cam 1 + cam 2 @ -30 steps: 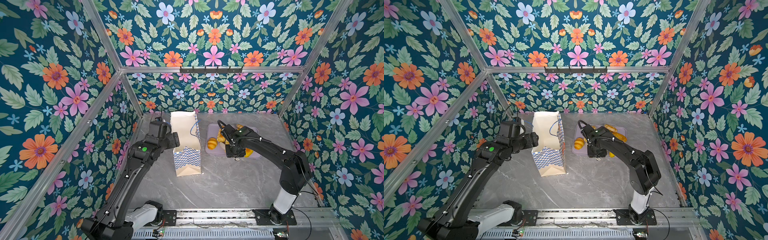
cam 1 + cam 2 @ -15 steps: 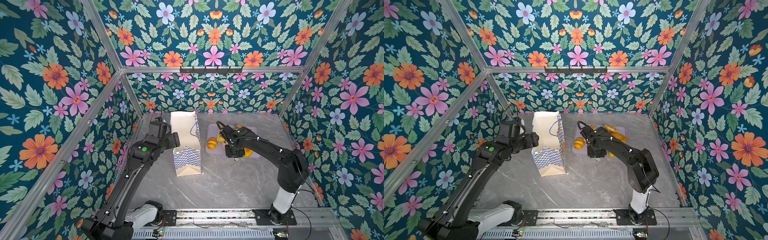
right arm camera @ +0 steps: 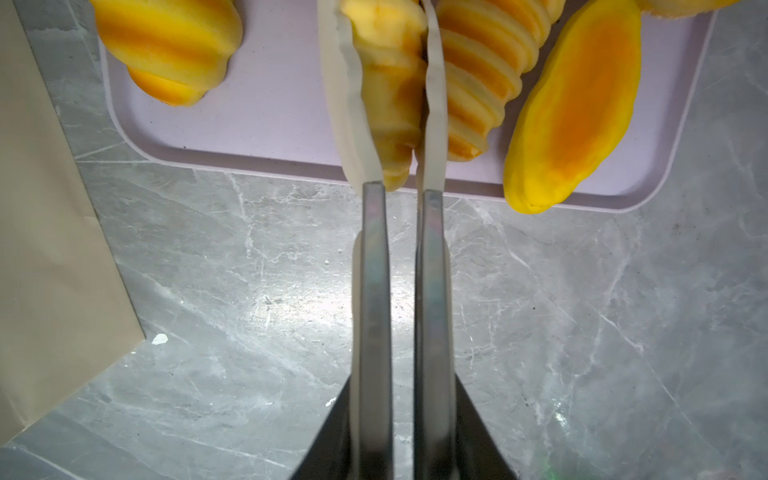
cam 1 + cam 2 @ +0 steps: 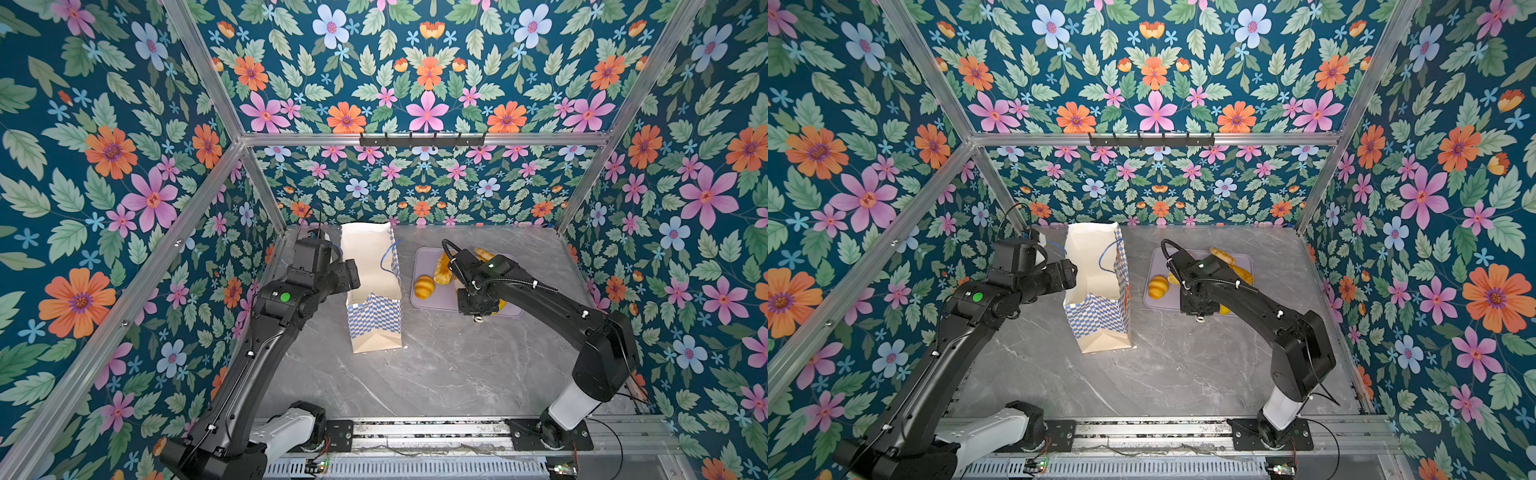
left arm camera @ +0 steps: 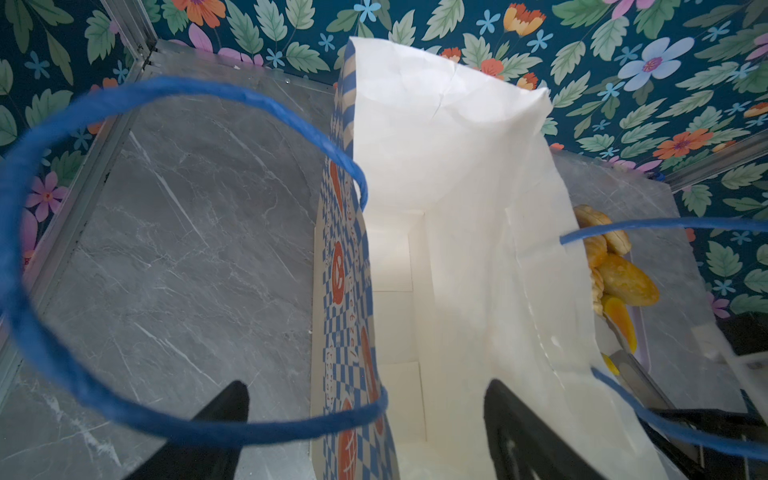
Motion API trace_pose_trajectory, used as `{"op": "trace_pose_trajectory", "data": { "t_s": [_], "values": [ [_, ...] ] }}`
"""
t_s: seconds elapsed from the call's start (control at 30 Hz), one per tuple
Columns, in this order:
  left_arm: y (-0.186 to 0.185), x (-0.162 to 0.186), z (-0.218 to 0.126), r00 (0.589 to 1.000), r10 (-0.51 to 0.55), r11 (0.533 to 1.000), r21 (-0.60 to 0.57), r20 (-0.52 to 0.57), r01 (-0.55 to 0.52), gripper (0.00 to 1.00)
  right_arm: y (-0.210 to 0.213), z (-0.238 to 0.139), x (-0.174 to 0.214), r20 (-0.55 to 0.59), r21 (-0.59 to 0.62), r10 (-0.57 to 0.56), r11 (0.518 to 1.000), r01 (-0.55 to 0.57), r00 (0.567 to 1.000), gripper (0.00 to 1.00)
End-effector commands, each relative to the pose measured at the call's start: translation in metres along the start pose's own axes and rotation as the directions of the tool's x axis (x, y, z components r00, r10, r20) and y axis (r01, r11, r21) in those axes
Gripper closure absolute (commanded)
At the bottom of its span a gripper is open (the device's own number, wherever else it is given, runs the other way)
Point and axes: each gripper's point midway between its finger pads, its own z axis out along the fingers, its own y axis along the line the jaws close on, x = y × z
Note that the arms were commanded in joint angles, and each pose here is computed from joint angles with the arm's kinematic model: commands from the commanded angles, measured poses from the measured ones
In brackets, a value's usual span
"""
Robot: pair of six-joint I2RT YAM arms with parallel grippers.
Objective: Place the fake bread into the paper bag
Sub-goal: 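Lower the tongs and pinch a spiral bread with the right gripper, then lift the pinched spiral bread and swing it toward the paper bag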
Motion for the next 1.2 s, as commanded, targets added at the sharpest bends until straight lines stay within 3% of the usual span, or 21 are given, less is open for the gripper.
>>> {"op": "trace_pose_trajectory", "data": {
  "t_s": [0.0,0.3,0.57,0.7,0.9,1.17],
  "values": [
    [0.002,-0.003,-0.001,1.0,0.004,1.0,-0.011,0.004,-0.004,0.1,-0.009,-0.014,-0.001,0.042,0.011,0.032,0.999,-0.033,0.999,0.71],
    [-0.003,-0.011,0.0,1.0,-0.002,1.0,0.003,-0.004,0.002,0.16,-0.006,-0.057,0.0,0.141,-0.146,0.06,0.989,-0.039,0.988,0.73],
    [0.008,0.014,0.023,0.995,0.0,0.999,-0.032,-0.104,-0.004,0.28,-0.004,-0.122,-0.007,0.266,-0.289,0.068,0.957,0.012,0.962,0.74],
    [0.003,0.013,0.028,0.996,-0.01,1.0,-0.007,-0.089,0.01,0.38,0.002,-0.153,-0.01,0.308,-0.357,0.069,0.933,0.047,0.949,0.75],
    [0.0,0.019,0.032,0.995,-0.02,1.0,0.019,-0.098,0.022,0.57,0.026,-0.202,-0.017,0.364,-0.523,0.086,0.843,0.127,0.927,0.76],
    [-0.007,0.021,0.033,0.995,-0.04,0.997,0.066,-0.087,0.046,0.78,0.068,-0.26,-0.026,0.376,-0.718,0.105,0.661,0.218,0.92,0.76]
  ]
}}
